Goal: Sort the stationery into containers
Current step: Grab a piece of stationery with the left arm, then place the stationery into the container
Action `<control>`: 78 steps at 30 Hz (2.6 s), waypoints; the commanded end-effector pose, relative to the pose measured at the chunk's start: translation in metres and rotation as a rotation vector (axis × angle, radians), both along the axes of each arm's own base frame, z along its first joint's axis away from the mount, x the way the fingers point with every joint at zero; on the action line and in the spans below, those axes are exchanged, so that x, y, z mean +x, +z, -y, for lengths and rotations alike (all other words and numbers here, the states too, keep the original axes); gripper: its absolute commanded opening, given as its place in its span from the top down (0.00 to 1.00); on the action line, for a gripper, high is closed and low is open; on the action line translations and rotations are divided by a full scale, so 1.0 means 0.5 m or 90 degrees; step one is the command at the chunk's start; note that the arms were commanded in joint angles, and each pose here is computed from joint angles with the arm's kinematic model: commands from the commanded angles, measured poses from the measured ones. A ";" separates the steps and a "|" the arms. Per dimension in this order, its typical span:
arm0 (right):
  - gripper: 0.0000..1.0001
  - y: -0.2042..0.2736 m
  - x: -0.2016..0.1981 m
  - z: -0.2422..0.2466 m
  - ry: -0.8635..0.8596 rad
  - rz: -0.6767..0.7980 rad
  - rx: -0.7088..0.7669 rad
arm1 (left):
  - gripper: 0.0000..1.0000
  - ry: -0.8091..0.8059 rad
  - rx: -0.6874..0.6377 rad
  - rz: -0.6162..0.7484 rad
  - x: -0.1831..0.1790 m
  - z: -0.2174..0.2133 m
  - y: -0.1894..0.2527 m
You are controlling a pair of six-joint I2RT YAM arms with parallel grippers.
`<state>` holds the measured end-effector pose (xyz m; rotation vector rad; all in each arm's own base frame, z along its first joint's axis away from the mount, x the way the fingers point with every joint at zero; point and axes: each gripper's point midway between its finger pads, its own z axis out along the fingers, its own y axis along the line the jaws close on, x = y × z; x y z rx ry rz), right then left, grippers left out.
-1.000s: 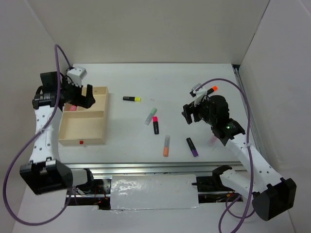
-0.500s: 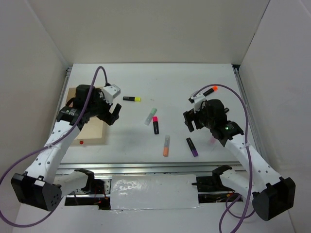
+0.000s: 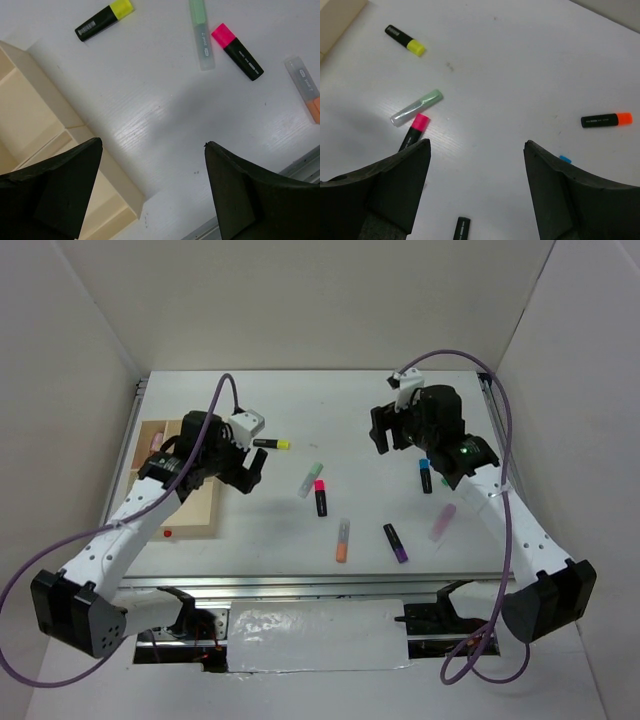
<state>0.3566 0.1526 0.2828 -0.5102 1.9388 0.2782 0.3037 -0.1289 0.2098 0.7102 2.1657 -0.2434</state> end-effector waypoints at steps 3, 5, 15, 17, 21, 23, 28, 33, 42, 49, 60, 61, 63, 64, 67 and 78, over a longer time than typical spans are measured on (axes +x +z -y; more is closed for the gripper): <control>0.19 -0.067 -0.040 0.094 -0.052 -0.099 -0.010 | 0.07 0.000 -0.023 -0.041 0.048 0.051 -0.013; 0.19 -0.087 -0.051 0.135 -0.071 -0.108 -0.014 | 0.10 0.009 -0.009 -0.049 0.079 0.066 -0.022; 0.21 -0.157 -0.093 0.186 -0.074 -0.146 -0.016 | 0.27 0.020 0.005 -0.170 0.167 0.195 -0.135; 0.21 -0.154 -0.091 0.184 -0.069 -0.142 -0.014 | 0.31 0.021 0.030 -0.198 0.174 0.210 -0.178; 0.21 -0.148 -0.085 0.184 -0.066 -0.134 -0.008 | 0.35 0.020 0.068 -0.227 0.176 0.222 -0.241; 0.21 -0.144 -0.083 0.185 -0.067 -0.129 -0.006 | 0.36 0.021 0.066 -0.237 0.174 0.225 -0.256; 0.21 -0.142 -0.083 0.186 -0.066 -0.126 -0.002 | 0.36 0.014 0.074 -0.266 0.158 0.224 -0.300; 0.21 -0.146 -0.085 0.184 -0.063 -0.128 -0.003 | 0.34 -0.003 0.068 -0.287 0.141 0.234 -0.326; 0.22 -0.158 -0.084 0.182 -0.061 -0.134 -0.001 | 0.29 -0.030 0.075 -0.296 0.120 0.270 -0.347; 0.22 -0.158 -0.082 0.179 -0.052 -0.127 -0.010 | 0.30 -0.002 0.113 -0.296 0.124 0.262 -0.384; 0.25 -0.135 -0.089 0.133 0.029 -0.069 -0.066 | 0.59 0.018 0.126 -0.298 0.133 0.233 -0.398; 0.25 -0.131 -0.090 0.128 0.037 -0.060 -0.074 | 0.62 0.020 0.123 -0.295 0.132 0.229 -0.391; 0.25 -0.122 -0.096 0.109 0.073 -0.035 -0.099 | 0.73 0.019 0.103 -0.287 0.135 0.223 -0.363; 0.25 -0.115 -0.098 0.101 0.087 -0.024 -0.108 | 0.78 0.017 0.098 -0.286 0.130 0.220 -0.355; 0.23 -0.104 -0.115 0.068 0.154 0.019 -0.149 | 0.90 -0.003 0.054 -0.261 0.123 0.217 -0.292; 0.22 -0.082 -0.140 -0.005 0.240 0.088 -0.200 | 1.00 0.112 -0.057 -0.175 0.146 0.022 -0.081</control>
